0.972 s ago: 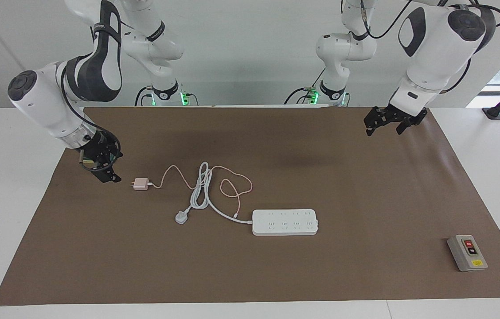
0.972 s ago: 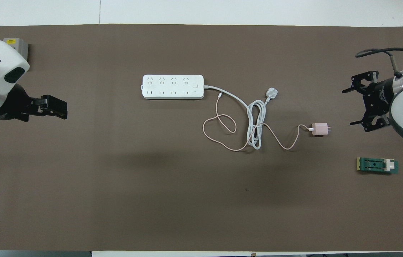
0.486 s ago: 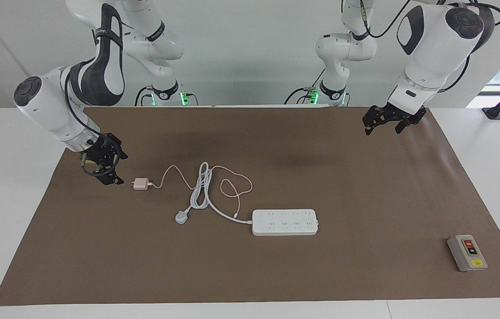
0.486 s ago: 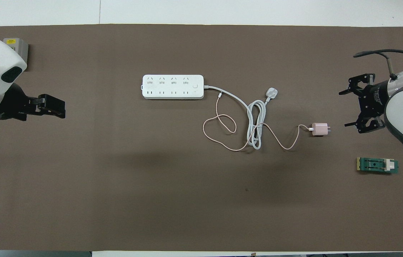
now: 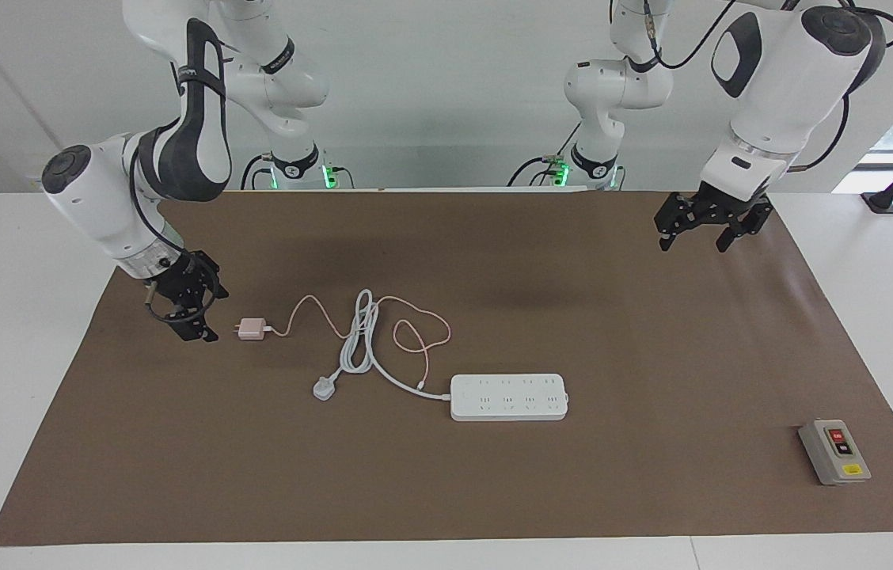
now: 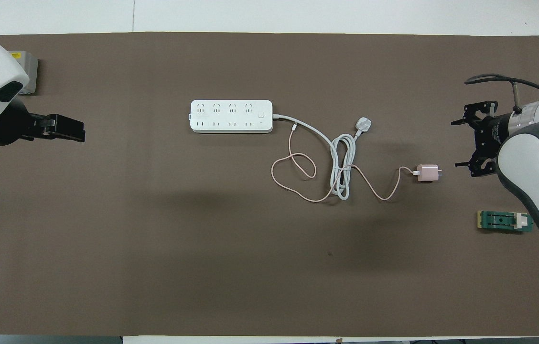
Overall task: Plug charger into power strip
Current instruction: 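Move the left gripper toward the power strip while the right gripper approaches the charger, then grasp the power strip end with the left gripper while the right gripper lowers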
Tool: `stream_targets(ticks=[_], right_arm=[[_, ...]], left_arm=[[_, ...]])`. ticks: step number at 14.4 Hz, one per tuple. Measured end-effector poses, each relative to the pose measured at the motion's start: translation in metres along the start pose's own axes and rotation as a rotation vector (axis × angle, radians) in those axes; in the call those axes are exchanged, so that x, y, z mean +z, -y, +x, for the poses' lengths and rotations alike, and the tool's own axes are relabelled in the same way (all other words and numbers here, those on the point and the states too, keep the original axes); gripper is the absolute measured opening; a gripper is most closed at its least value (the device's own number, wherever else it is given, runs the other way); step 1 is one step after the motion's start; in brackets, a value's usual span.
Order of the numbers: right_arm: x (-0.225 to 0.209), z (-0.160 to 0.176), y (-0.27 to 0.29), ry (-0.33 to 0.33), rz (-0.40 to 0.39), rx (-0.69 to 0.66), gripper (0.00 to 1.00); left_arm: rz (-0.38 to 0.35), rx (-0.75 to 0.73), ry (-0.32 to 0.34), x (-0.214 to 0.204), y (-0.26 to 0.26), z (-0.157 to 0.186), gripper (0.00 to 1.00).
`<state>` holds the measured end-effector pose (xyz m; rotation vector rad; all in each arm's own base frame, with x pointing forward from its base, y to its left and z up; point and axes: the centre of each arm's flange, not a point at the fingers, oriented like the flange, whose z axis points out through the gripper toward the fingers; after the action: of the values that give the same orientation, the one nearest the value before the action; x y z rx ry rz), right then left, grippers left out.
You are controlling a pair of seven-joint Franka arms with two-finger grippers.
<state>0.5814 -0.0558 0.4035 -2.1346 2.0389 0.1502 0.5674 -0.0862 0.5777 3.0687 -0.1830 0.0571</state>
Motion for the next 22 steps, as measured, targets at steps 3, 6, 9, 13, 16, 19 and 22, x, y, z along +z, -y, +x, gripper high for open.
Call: stream_targets(ticks=[3, 6, 9, 13, 16, 19, 22], right_arm=[[0.010, -0.001, -0.005, 0.044, -0.007, 0.026, 1.00], [0.018, -0.002, -0.008, 0.091, 0.012, 0.032, 1.00], [0.020, -0.002, -0.009, 0.097, 0.012, 0.034, 1.00], [0.024, -0.002, -0.010, 0.124, 0.010, 0.048, 1.00], [0.037, 0.002, -0.006, 0.143, -0.029, 0.020, 1.00], [0.046, 0.012, 0.009, 0.171, -0.080, 0.007, 1.00], [0.056, 0.029, 0.016, 0.182, -0.100, -0.001, 1.00]], left_arm=[[-0.227, -0.078, 0.047, 0.030, 0.012, 0.013, 1.00], [-0.432, -0.108, 0.076, 0.065, 0.046, 0.026, 1.00], [-0.723, -0.184, 0.103, 0.101, 0.066, 0.023, 1.00], [-0.956, -0.197, 0.119, 0.153, 0.060, 0.015, 1.00], [-1.130, -0.239, 0.134, 0.198, 0.059, 0.020, 1.00], [-1.240, -0.275, 0.129, 0.238, 0.059, 0.026, 1.00], [-1.344, -0.203, 0.093, 0.266, 0.054, 0.026, 1.00]])
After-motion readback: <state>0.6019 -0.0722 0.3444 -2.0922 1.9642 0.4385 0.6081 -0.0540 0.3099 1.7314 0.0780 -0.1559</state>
